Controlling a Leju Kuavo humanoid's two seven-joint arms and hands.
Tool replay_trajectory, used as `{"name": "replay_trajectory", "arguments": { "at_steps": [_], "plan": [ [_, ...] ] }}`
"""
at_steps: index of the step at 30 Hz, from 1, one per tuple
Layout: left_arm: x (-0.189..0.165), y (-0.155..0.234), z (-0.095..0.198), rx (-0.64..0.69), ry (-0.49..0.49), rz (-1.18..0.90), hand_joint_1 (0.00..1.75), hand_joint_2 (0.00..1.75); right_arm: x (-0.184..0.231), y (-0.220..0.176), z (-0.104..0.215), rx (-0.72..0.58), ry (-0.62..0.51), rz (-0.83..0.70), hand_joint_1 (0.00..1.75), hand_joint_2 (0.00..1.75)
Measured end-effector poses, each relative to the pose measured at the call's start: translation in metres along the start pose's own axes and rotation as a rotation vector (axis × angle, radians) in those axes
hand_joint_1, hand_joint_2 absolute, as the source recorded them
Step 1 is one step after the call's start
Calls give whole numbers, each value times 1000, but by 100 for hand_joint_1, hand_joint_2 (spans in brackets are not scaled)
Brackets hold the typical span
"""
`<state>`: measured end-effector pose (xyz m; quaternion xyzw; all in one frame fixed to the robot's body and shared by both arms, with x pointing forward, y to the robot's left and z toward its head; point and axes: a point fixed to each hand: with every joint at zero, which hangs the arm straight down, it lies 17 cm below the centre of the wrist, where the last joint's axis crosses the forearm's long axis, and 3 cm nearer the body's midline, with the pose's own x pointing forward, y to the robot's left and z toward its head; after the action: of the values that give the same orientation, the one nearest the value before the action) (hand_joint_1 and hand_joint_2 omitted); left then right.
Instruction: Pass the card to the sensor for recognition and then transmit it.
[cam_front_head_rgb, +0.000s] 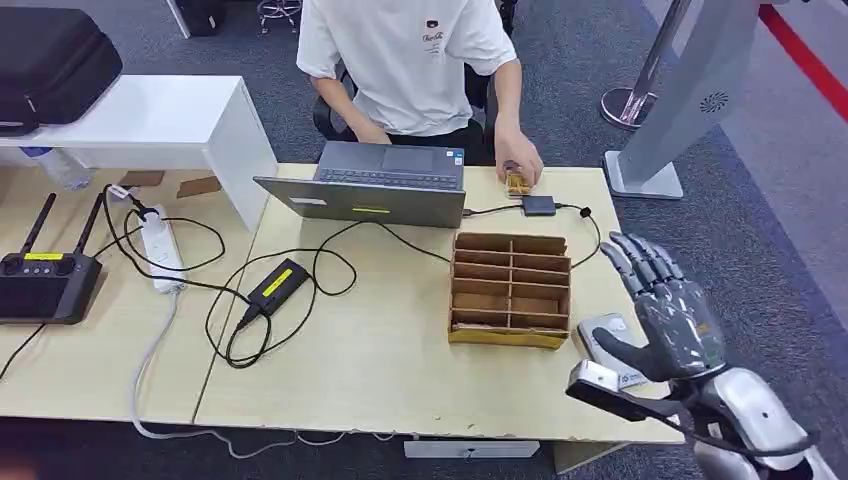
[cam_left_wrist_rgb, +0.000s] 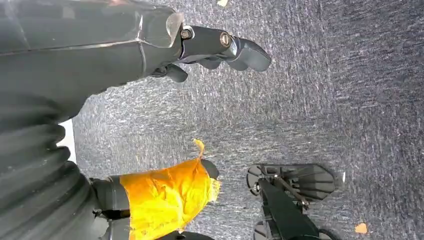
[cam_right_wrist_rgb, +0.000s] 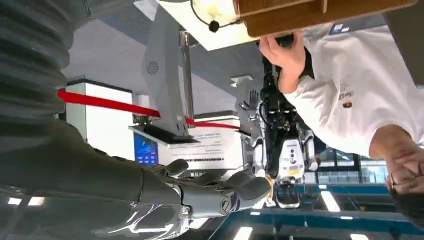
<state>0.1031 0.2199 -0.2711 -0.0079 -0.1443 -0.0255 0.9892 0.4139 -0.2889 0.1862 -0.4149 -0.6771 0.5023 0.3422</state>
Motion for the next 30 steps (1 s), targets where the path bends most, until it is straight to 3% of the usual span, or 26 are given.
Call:
{"name": "replay_trajectory", "arguments": {
  "at_steps": [16,30],
  "plan": [
    [0,-3,0,-9,0,-21,0,175,25,82,6,153,14,-60,0,175],
    [-1,-5,0,-16,9,-36,0,175,34,117,3,191,57,-83,0,175]
  ]
}}
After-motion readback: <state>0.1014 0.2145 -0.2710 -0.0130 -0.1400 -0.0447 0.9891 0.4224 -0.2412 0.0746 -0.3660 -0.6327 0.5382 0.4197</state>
